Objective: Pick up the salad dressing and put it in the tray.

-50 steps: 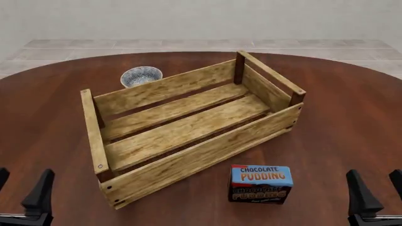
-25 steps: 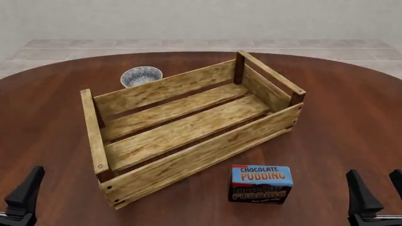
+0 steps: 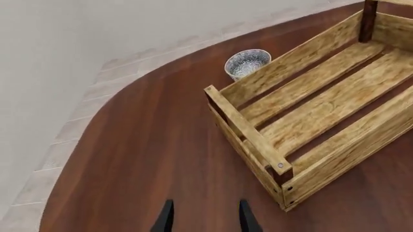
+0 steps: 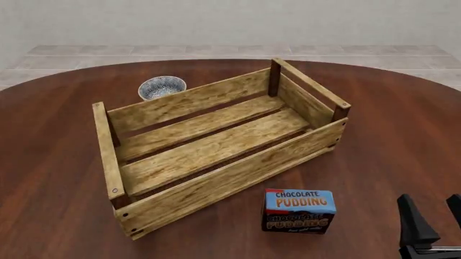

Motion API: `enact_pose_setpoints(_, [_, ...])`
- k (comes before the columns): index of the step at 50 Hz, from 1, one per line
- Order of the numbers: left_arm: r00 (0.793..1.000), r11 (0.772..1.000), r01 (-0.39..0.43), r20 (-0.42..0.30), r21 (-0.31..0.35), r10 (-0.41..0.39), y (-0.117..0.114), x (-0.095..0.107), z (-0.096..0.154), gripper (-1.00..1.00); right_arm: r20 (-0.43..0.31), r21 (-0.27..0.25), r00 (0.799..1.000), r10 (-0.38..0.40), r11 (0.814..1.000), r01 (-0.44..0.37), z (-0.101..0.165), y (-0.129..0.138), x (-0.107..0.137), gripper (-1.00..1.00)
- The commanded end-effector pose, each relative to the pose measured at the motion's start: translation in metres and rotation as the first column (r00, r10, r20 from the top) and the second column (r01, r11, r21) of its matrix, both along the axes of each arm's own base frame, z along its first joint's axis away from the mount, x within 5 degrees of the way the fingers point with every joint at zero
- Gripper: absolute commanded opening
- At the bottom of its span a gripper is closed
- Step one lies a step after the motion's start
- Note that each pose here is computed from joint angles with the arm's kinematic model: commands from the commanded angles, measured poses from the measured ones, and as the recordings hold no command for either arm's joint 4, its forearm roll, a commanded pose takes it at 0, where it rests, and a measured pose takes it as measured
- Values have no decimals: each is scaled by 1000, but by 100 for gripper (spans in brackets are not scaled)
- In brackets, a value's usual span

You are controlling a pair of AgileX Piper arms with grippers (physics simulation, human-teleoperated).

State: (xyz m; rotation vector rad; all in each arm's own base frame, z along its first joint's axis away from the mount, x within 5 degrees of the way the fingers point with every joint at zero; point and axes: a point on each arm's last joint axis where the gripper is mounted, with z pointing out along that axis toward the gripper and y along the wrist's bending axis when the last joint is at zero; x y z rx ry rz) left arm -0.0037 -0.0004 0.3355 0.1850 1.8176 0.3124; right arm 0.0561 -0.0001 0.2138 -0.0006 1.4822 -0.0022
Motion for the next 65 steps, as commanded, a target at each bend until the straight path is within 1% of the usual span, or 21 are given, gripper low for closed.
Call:
enact_pose_setpoints(1, [989, 997, -79, -123, 20, 81, -2, -8, 9, 100, 0, 0, 1000, 0, 1000, 0, 0, 0, 0, 100])
enact_pose_setpoints(4, [983, 992, -107, -144, 59, 115, -3, -8, 5, 100, 0, 0, 1000, 0, 1000, 0, 0, 0, 0, 100])
enact_pose_setpoints(5, [981, 994, -108, -161, 31, 111, -2, -6, 3, 100, 0, 0, 1000, 0, 1000, 0, 0, 0, 0, 100])
enact_pose_setpoints(6, [978, 992, -122, -166, 45, 128, -2, -5, 2, 100, 0, 0, 1000, 0, 1000, 0, 0, 0, 0, 100])
enact_pose_setpoints(7, [975, 991, -130, -180, 10, 129, -1, -2, 2, 100, 0, 0, 1000, 0, 1000, 0, 0, 0, 0, 100])
enact_pose_setpoints(10, [971, 987, -160, -179, 25, 162, 0, 1, 3, 100, 0, 0, 1000, 0, 1000, 0, 0, 0, 0, 100])
enact_pose_setpoints(15, [958, 978, -210, -200, 10, 208, 3, 11, -2, 100, 0, 0, 1000, 0, 1000, 0, 0, 0, 0, 100])
enact_pose_setpoints(16, [950, 971, -238, -209, 1, 233, 5, 16, -5, 100, 0, 0, 1000, 0, 1000, 0, 0, 0, 0, 100])
enact_pose_setpoints(18, [945, 969, -245, -216, 34, 247, 6, 18, -13, 100, 0, 0, 1000, 0, 1000, 0, 0, 0, 0, 100])
enact_pose_setpoints(20, [938, 963, -268, -230, -2, 260, 8, 22, -17, 100, 0, 0, 1000, 0, 1000, 0, 0, 0, 0, 100])
enact_pose_setpoints(23, [930, 956, -291, -237, -16, 279, 10, 26, -23, 100, 1, 0, 1000, 0, 1000, 0, 0, 0, 0, 100])
enact_pose_setpoints(28, [918, 949, -315, -249, 8, 307, 14, 32, -35, 100, 0, 0, 1000, 0, 1000, 0, 0, 0, 0, 100])
enact_pose_setpoints(29, [908, 941, -338, -263, -6, 325, 17, 37, -40, 100, 0, 0, 1000, 0, 1000, 0, 0, 0, 0, 100])
enact_pose_setpoints(31, [907, 941, -339, -266, 1, 327, 18, 37, -42, 100, 0, 0, 1000, 0, 1000, 0, 0, 0, 0, 100])
enact_pose_setpoints(32, [894, 934, -357, -293, -7, 339, 21, 43, -49, 100, 0, 0, 1000, 0, 1000, 0, 0, 0, 0, 100])
enact_pose_setpoints(34, [883, 923, -385, -286, 16, 373, 26, 46, -54, 100, 0, 0, 1000, 0, 1000, 0, 0, 0, 0, 100])
enact_pose_setpoints(35, [864, 915, -402, -312, 46, 395, 32, 52, -63, 100, 0, 0, 1000, 0, 1000, 0, 0, 0, 0, 100])
enact_pose_setpoints(48, [830, 887, -459, -330, 55, 449, 38, 53, -69, 100, 0, 0, 1000, 0, 1000, 0, 0, 0, 0, 100])
enact_pose_setpoints(57, [798, 859, -507, -340, 70, 498, 50, 61, -76, 100, 0, 0, 1000, 0, 1000, 0, 0, 0, 0, 100])
enact_pose_setpoints(59, [788, 845, -534, -340, 41, 514, 54, 63, -76, 100, 0, 0, 1000, 0, 1000, 0, 0, 0, 0, 100])
enact_pose_setpoints(65, [767, 834, -550, -365, 49, 527, 59, 65, -88, 100, 0, 0, 1000, 0, 1000, 0, 0, 0, 0, 100])
